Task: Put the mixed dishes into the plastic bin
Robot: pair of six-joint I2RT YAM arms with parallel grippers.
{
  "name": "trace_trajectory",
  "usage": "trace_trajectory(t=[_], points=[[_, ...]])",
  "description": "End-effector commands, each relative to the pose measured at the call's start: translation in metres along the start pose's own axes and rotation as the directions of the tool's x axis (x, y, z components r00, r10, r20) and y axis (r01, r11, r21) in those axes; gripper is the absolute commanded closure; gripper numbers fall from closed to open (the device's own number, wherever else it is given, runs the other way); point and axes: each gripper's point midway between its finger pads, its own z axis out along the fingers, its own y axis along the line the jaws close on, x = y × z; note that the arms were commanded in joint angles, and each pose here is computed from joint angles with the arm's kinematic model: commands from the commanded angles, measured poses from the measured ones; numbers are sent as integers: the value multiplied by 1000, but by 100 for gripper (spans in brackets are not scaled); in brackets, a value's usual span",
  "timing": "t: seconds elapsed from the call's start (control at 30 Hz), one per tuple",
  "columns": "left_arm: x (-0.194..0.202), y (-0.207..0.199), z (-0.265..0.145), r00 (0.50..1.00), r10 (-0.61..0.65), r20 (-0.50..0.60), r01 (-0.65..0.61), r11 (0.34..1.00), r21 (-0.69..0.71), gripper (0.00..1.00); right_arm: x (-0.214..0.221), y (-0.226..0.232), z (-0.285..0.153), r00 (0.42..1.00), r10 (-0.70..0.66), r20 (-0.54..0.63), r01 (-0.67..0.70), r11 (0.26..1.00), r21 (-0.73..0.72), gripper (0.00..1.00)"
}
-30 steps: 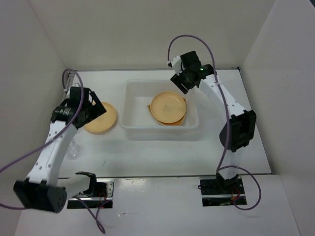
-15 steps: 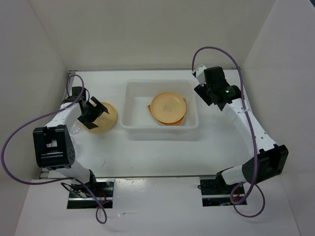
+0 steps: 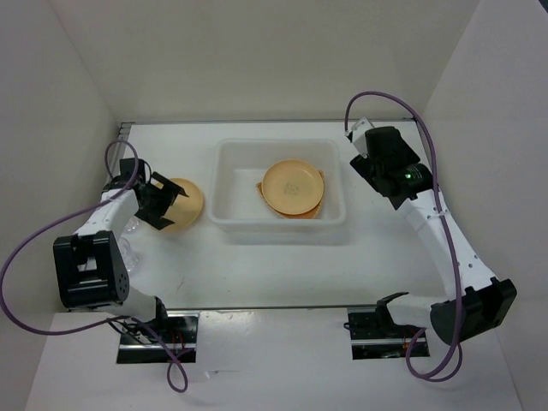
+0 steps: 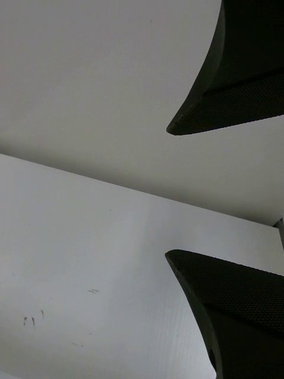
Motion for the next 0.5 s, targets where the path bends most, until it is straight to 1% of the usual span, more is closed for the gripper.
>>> trace_trajectory(t=[0.0, 0.07, 0.13, 0.3, 0.47], points=[[-1, 0, -8, 999, -43, 21, 43, 999, 5, 0, 4, -4, -2, 1000, 0, -10, 0, 999, 36, 17], [7, 8, -8, 999, -47, 5, 47, 999, -2, 0, 4, -4, -2, 1000, 0, -10, 0, 999, 36, 17], [8, 7, -13, 998, -54, 14, 54, 998, 12, 0, 5, -4, -2, 1000, -5, -17, 5, 999, 32, 17], [21, 25, -10, 997, -76, -13, 75, 997, -30, 0, 11, 2, 1, 999, -16, -32, 17, 1000, 22, 17], [19, 33, -8, 996, -83, 8, 84, 996, -44, 0, 14, 3, 2, 999, -21, -43, 22, 999, 25, 17]])
